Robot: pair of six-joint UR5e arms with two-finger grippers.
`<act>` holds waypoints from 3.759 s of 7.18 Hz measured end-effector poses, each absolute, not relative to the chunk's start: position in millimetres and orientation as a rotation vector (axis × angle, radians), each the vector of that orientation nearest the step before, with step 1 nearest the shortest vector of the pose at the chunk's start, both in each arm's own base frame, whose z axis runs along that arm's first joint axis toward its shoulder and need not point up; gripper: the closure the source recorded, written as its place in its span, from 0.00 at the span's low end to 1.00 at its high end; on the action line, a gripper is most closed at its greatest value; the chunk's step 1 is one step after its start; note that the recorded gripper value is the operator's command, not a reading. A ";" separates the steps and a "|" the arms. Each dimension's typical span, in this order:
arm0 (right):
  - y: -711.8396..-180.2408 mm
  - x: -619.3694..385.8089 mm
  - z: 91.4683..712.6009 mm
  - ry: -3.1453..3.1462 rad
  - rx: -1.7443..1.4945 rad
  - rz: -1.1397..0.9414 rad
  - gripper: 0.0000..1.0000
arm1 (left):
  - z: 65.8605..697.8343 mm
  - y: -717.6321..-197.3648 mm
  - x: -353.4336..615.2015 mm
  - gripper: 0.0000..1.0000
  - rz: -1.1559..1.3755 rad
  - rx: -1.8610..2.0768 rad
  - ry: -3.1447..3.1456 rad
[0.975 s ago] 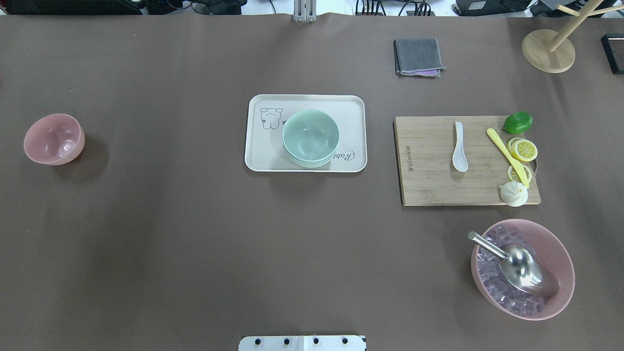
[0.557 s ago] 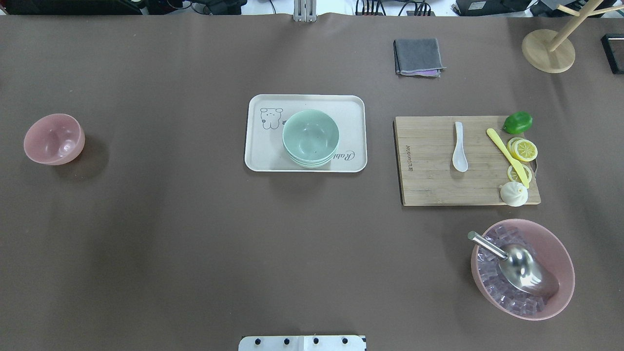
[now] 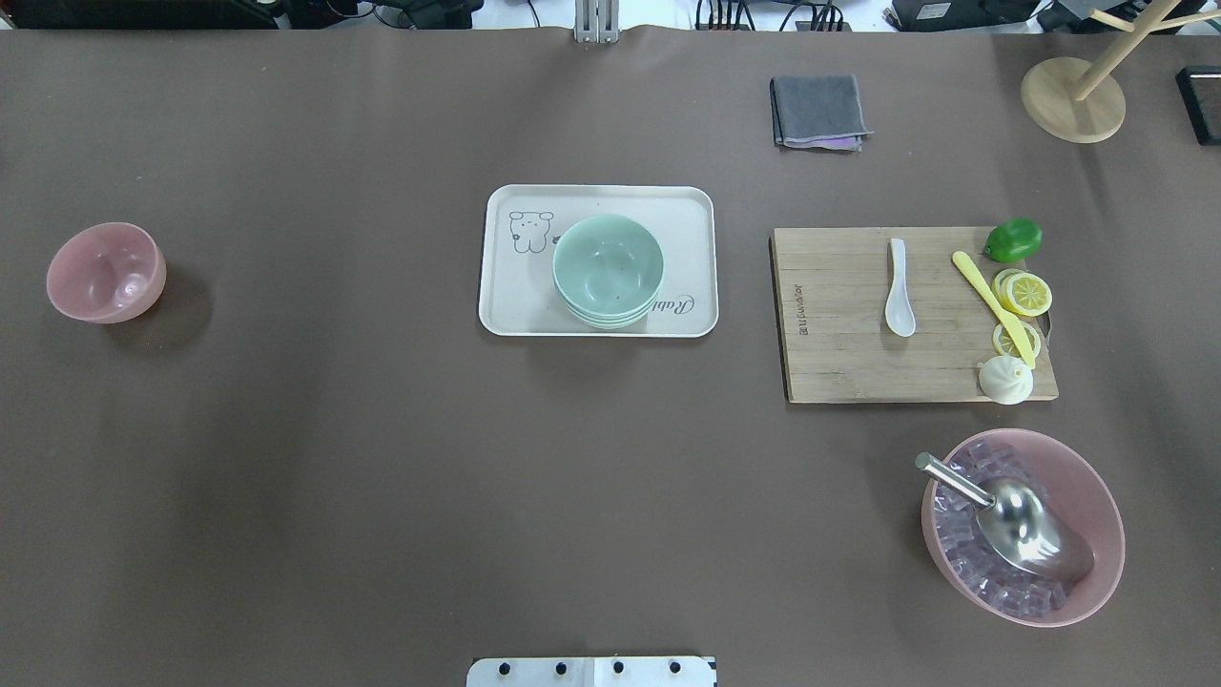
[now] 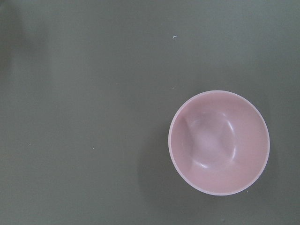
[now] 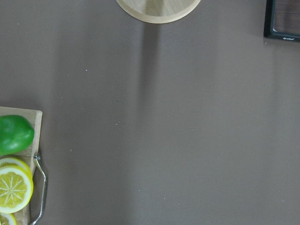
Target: Stack pink bowl on green and place spoon
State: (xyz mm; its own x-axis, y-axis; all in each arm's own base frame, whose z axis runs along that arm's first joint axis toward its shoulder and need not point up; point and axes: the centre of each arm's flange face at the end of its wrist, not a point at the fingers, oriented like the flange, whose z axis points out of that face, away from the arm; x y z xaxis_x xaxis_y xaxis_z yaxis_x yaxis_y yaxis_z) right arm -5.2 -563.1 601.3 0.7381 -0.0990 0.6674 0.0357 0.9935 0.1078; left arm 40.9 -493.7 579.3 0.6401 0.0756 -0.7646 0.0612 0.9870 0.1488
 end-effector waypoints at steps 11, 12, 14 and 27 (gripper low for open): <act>-546.2 -142.8 494.8 -0.879 0.089 -0.011 0.00 | 579.0 -537.4 70.9 0.03 0.045 0.151 0.880; -539.9 -186.4 479.6 -0.872 0.104 -0.009 0.00 | 585.9 -555.7 77.4 0.02 0.044 0.138 0.877; -524.5 -268.5 460.6 -0.829 0.113 -0.002 0.00 | 600.0 -580.4 95.5 0.02 0.053 0.108 0.871; -537.6 -351.0 450.8 -0.806 0.049 0.060 1.00 | 647.6 -606.3 163.2 1.00 0.093 -0.030 0.836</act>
State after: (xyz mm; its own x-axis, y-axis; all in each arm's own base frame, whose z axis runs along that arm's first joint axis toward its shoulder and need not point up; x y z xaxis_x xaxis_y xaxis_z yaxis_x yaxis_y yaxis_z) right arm -351.0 -537.6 450.8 0.6910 0.0350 0.7220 -0.0722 0.9972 0.0207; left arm 163.2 -606.3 647.6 0.6666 0.0704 -0.7421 -0.0943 0.9955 0.0097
